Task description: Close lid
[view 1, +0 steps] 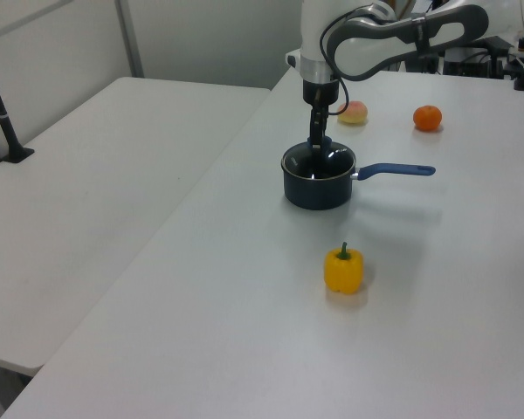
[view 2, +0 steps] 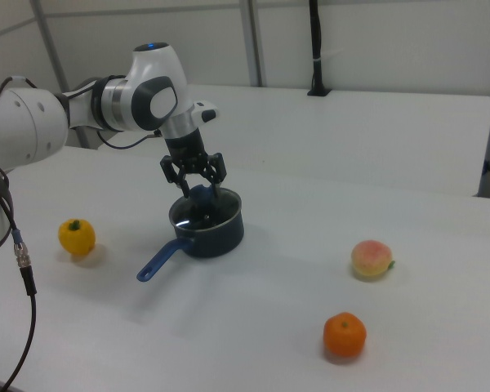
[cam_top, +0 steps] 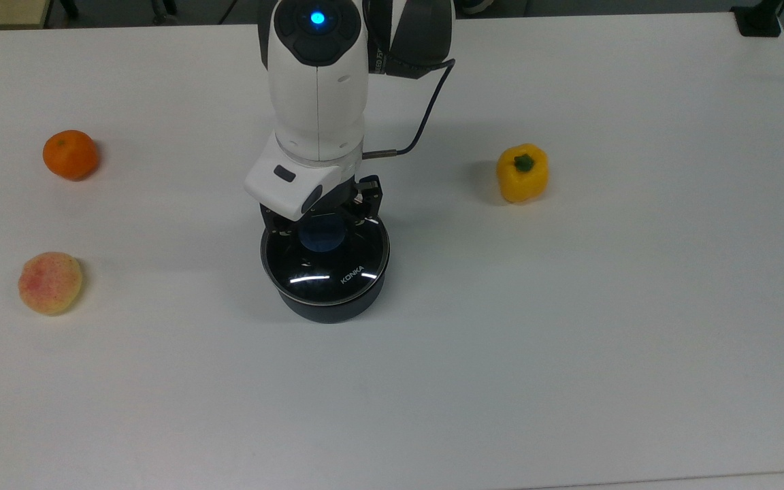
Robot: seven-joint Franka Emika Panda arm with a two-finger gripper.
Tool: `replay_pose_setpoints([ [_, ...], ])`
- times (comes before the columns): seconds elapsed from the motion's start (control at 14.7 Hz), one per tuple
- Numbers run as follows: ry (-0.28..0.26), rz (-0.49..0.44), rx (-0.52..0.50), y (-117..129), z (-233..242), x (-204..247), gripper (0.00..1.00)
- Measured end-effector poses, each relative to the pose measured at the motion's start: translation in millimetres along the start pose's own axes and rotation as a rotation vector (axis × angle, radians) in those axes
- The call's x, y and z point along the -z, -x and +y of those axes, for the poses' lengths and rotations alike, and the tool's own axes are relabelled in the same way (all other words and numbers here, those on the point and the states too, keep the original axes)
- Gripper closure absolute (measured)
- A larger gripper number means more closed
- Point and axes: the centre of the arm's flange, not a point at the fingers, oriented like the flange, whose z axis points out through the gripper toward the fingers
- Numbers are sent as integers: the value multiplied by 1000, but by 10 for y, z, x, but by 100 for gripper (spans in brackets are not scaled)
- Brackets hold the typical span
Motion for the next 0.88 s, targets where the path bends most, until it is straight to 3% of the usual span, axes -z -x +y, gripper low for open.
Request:
replay_pose_setpoints([
  [0.14,1,3,-13,1,2,23,0],
  [0.41,0,35,-24,77,52,312,0],
  [0.61,-7,67,-53,270,119,710,0],
  [0.88,-36,32,-218,682,168,1339,0],
])
